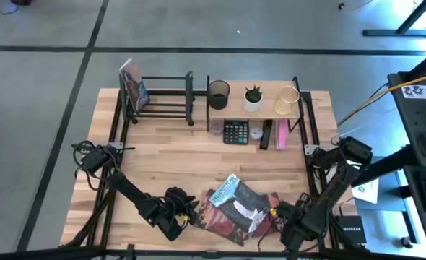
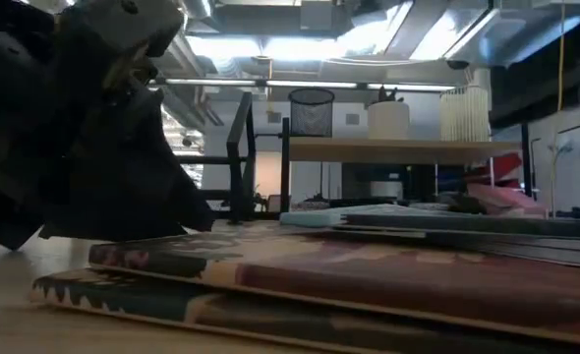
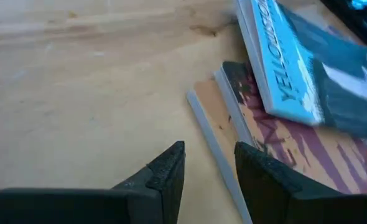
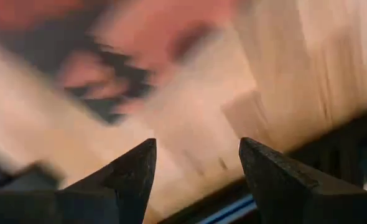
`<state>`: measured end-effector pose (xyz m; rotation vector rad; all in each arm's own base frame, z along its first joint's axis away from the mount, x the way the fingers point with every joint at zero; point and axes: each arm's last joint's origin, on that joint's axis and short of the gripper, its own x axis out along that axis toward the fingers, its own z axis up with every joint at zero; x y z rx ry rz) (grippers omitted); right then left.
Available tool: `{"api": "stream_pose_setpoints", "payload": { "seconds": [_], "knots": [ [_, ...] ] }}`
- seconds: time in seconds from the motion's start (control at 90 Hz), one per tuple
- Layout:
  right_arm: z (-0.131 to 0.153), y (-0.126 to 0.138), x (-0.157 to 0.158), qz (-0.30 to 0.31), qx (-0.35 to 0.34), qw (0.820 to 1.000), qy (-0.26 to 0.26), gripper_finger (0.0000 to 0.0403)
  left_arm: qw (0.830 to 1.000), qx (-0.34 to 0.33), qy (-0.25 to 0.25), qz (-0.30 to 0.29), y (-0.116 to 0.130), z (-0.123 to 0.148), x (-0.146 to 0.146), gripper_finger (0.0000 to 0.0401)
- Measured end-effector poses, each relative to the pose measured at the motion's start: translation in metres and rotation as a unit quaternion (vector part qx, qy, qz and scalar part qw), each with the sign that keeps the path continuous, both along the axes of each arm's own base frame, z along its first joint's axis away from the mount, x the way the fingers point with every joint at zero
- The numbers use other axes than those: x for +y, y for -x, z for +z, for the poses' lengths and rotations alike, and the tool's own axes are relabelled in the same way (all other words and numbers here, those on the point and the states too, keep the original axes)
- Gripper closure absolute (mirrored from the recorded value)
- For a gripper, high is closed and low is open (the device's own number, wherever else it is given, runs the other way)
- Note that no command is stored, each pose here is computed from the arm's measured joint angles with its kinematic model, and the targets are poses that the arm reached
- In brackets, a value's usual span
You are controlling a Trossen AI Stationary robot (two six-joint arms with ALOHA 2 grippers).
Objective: Stock shelves
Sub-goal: Put the blue book on the book shelf
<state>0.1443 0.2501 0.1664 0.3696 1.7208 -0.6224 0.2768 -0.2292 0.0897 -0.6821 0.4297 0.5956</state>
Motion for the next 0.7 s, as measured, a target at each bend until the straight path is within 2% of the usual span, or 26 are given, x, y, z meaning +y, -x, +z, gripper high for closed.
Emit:
{"api": "stream_pose_setpoints", "payload": {
  "seconds": [0.089,0.2,0.378,0.511,0.7],
  "knots": [
    [-0.015,0.014,0.002,-0.033,-0.008,0.999,0.002,0.0185,1.0,-0.006,0.013,-0.004,0.003,0.001,-0.005,0.0278],
    [-0.028,0.013,0.004,-0.05,-0.024,0.998,-0.038,0.0185,0.998,-0.026,0.045,-0.019,0.002,0.002,-0.014,0.0278],
    [-0.03,-0.007,0.002,-0.065,-0.071,0.993,-0.074,0.0185,0.996,-0.066,0.054,-0.023,0.002,0.005,-0.023,0.0278],
    [-0.029,-0.024,-0.002,-0.057,-0.111,0.989,-0.084,0.0185,0.995,-0.094,0.039,-0.001,0.0,0.0,-0.025,0.0278],
    [-0.029,-0.043,-0.008,-0.052,-0.183,0.979,-0.078,0.0185,0.992,-0.119,0.021,0.024,-0.016,-0.01,-0.034,0.0278]
  ]
}}
